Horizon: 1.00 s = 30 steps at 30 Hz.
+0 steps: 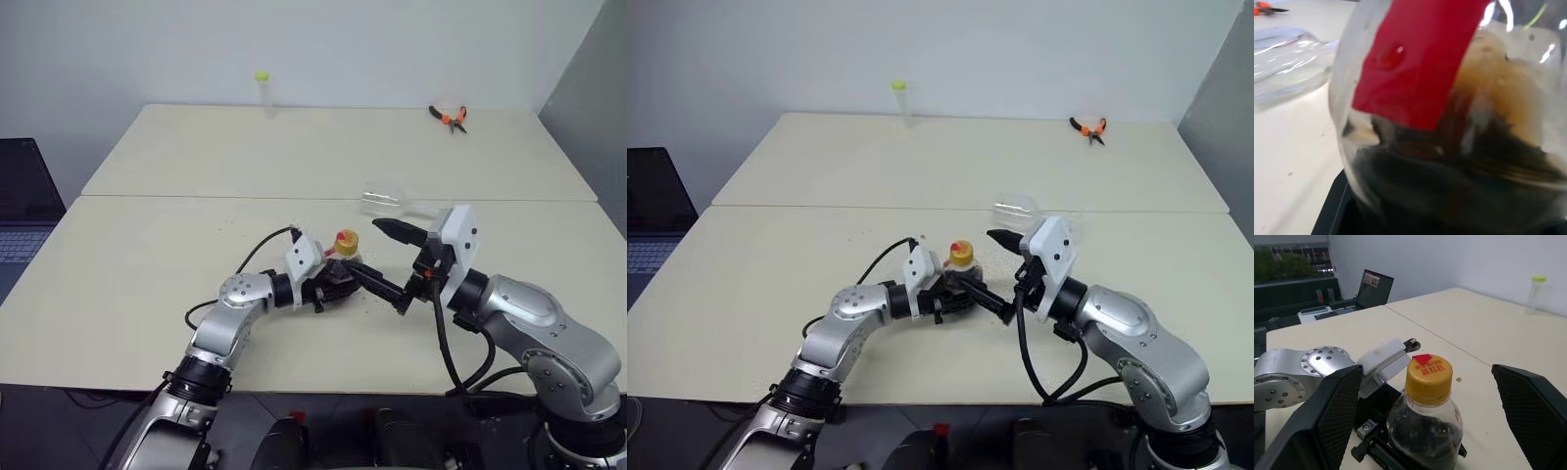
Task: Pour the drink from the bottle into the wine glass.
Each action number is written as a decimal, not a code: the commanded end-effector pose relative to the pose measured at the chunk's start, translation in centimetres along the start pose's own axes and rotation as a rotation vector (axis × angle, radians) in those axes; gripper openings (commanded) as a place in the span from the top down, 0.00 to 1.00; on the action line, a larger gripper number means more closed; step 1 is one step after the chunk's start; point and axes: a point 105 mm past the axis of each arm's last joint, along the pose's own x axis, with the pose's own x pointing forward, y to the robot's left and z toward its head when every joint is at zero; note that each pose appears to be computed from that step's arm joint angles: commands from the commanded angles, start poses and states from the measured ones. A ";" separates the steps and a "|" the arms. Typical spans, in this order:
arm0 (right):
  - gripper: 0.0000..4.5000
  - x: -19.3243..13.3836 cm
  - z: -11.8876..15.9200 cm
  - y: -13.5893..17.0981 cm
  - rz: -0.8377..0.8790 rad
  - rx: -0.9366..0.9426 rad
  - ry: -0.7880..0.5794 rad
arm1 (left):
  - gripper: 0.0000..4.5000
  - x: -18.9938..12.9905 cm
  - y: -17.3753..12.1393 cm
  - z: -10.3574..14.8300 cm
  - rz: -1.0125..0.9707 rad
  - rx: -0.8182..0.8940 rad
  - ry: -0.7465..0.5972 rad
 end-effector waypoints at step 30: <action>0.74 0.1 -0.5 -0.7 0.132 -0.106 0.064 | 0.66 1.4 -2.2 2.8 -0.164 0.069 -0.086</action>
